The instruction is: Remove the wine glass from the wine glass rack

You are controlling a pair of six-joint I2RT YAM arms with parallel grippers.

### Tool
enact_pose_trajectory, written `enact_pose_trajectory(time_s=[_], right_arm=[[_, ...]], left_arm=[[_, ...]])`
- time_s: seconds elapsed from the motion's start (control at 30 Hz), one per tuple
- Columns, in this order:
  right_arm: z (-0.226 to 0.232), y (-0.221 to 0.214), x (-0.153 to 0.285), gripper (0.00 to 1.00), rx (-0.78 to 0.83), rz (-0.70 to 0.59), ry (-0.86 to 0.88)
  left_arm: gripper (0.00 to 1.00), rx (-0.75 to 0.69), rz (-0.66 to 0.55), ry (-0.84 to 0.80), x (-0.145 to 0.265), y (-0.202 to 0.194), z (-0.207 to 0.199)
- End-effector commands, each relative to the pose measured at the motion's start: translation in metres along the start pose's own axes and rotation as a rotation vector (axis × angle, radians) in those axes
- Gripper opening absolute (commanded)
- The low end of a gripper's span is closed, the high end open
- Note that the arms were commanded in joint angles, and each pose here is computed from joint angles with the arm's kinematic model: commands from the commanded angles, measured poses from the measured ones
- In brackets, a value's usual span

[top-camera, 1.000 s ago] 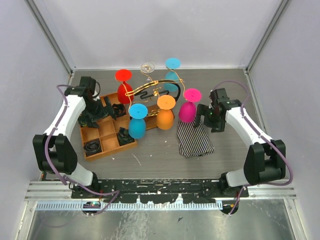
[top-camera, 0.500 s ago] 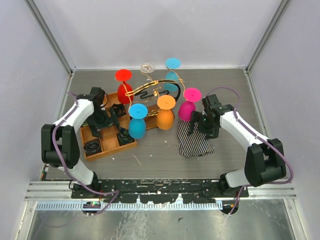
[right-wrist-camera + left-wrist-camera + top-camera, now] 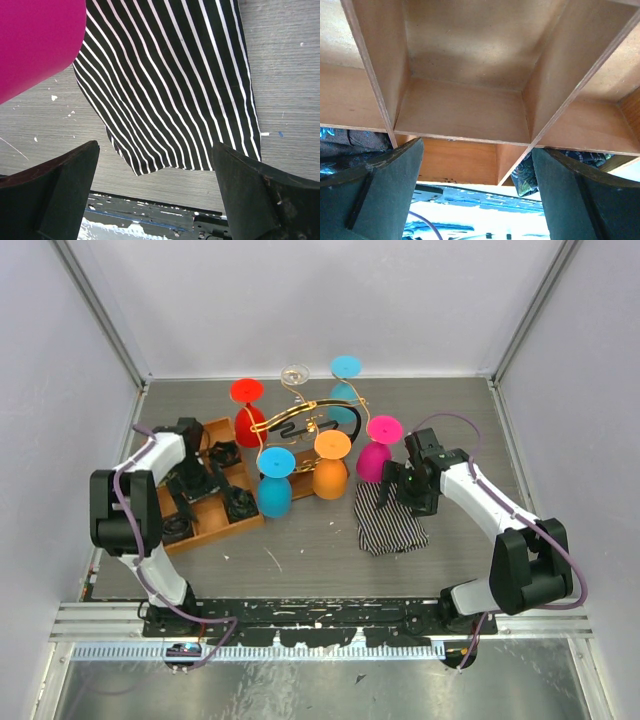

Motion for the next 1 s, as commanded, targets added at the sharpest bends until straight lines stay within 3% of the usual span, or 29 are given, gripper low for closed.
enact_pose_trajectory(time_s=[0.0,0.33,0.57,0.73,0.87,0.97], right_arm=[[0.008,0.014,0.015,1.00,0.001,-0.087,0.020],[0.003,0.013,0.013,1.00,0.006,-0.074,-0.016],[0.000,0.011,0.016,1.00,0.006,-0.081,-0.039],[0.000,0.011,0.016,1.00,0.012,-0.076,-0.040],[-0.002,0.011,0.015,1.00,0.014,-0.077,-0.046],[-0.003,0.008,0.013,1.00,0.015,-0.065,-0.050]], left_arm=[[0.98,0.098,-0.122,0.082,-0.003,0.060,0.024],[1.00,0.225,-0.161,0.048,0.011,0.131,0.058],[0.99,0.220,-0.173,0.103,0.017,0.113,0.074],[0.98,0.303,-0.114,0.134,0.011,0.100,0.103],[0.98,0.421,-0.135,0.164,0.023,0.097,0.138],[0.98,0.448,-0.175,0.131,0.037,0.097,0.137]])
Point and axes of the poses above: each gripper's point midway between its finger pads, its own x axis back along the fingers, its own z axis along the line the jaws close on, y = z × x, the point moved 6 cm from there along x, back along the fingers, and after that the axes turned 2 degrees about x, right-handed, at the moved point
